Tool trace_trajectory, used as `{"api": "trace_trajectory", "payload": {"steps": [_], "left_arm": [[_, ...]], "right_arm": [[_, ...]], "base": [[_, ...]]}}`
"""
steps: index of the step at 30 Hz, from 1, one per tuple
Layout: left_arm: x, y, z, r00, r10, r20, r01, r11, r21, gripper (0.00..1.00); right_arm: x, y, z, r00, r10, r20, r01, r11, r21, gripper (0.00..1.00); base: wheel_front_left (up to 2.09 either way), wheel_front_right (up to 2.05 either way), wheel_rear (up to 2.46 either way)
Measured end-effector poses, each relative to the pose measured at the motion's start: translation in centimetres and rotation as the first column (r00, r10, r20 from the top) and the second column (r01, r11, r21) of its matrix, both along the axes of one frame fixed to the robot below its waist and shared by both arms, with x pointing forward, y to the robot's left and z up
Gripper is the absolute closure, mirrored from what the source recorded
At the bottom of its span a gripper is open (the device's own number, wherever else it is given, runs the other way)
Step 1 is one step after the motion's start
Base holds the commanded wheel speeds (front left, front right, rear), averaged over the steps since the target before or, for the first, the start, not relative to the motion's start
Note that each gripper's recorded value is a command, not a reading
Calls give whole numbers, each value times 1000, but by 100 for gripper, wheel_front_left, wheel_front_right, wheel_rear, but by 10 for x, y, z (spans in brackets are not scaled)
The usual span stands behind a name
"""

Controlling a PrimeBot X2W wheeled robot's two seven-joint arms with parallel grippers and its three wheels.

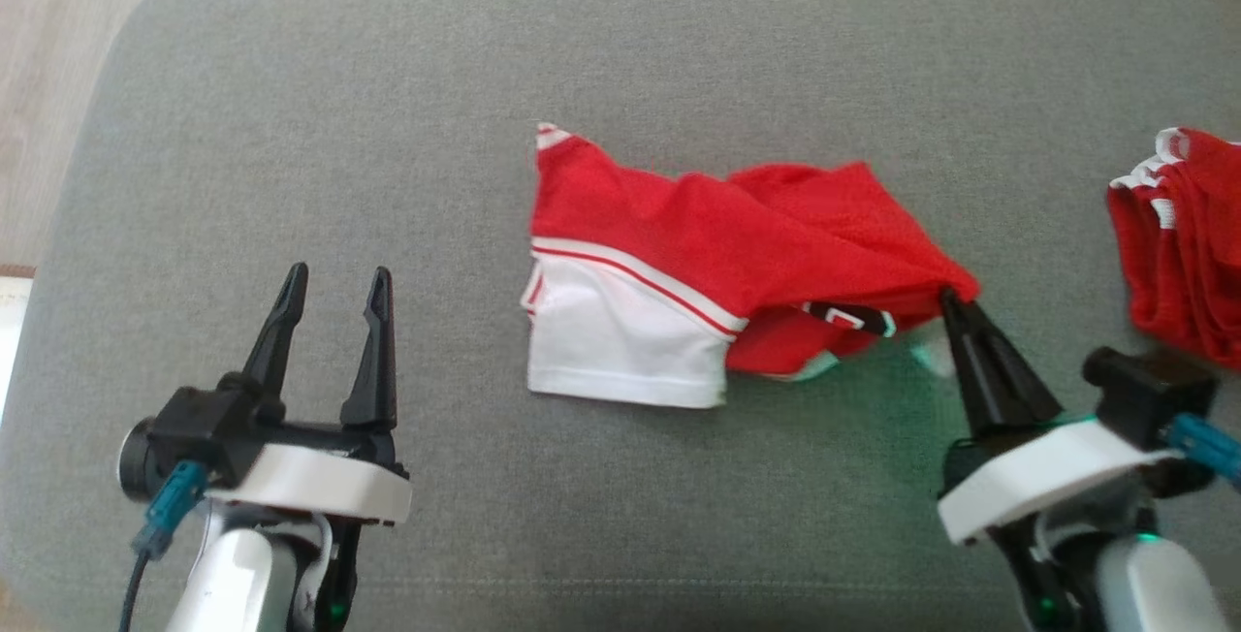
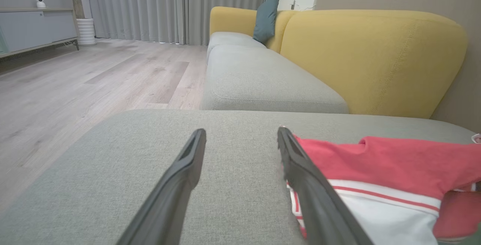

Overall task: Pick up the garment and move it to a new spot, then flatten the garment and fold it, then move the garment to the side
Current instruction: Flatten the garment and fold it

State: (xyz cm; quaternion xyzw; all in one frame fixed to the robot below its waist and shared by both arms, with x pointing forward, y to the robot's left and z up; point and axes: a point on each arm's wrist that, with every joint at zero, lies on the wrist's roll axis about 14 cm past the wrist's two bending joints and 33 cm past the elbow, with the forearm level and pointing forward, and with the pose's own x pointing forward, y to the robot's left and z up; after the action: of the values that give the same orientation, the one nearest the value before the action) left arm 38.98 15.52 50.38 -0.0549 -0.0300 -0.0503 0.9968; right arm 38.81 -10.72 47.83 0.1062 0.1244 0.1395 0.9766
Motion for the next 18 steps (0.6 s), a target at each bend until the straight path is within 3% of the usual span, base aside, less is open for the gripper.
{"api": "trace_trajectory", "payload": {"steps": [10,18], "left_arm": [[-1,1,3,1000,2,9,-2,1000,8,0],[-5,5,-7,1000,8,-22,-8,1000,6,0]], "right_arm": [[6,-22,36,997,-39,60,46,992,-117,100],[29,55,6,984,176,-24,-177,983,-48,100]], "base": [[0,0,0],[0,0,0]]}}
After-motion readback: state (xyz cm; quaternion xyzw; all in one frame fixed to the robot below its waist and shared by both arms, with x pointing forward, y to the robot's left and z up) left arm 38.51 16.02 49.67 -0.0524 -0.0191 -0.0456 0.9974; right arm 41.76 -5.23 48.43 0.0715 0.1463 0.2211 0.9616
